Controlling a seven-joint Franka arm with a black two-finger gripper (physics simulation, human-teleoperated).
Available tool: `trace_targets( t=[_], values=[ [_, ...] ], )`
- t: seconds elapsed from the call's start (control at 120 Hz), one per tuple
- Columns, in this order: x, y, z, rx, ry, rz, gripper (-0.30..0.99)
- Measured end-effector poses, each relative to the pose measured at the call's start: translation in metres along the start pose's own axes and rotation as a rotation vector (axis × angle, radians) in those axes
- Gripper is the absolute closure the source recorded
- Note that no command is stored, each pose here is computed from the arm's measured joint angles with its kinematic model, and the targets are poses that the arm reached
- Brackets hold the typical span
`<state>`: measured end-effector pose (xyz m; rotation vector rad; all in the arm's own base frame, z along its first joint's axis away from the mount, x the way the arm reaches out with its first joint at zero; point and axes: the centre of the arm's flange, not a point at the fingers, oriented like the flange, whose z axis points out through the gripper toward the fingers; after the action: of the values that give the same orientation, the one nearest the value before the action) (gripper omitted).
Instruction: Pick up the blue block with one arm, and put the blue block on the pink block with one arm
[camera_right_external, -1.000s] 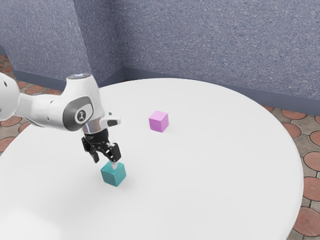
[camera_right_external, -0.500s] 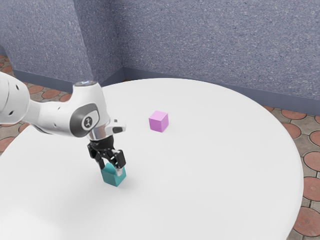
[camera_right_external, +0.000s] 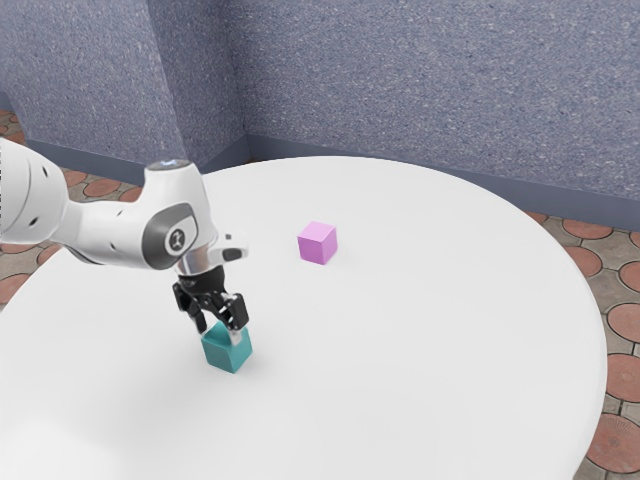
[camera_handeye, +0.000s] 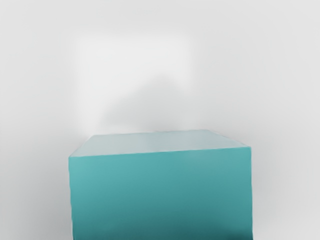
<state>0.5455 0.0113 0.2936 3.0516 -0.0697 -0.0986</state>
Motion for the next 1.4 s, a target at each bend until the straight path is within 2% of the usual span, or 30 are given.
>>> trace_targets(
  t=[0.158,0.408,0.8,0.85,1.0,1.25,1.342,1.4],
  values=[
    [0.006,0.004,0.003,0.003,-0.001,0.013,0.09],
    [0.005,0.005,0.032,-0.009,-0.05,0.007,0.09],
    [0.006,0.007,0.033,-0.021,-0.05,-0.014,0.31],
    [0.009,0.009,0.029,-0.019,-0.04,-0.012,0.34],
    [0.02,0.011,0.009,-0.011,-0.003,-0.012,0.33],
    [0.071,0.004,-0.058,0.044,0.119,0.009,0.32],
    [0.107,-0.006,-0.069,0.064,0.143,0.003,0.32],
    [0.137,-0.01,-0.082,0.077,0.179,0.004,0.32]
  ],
)
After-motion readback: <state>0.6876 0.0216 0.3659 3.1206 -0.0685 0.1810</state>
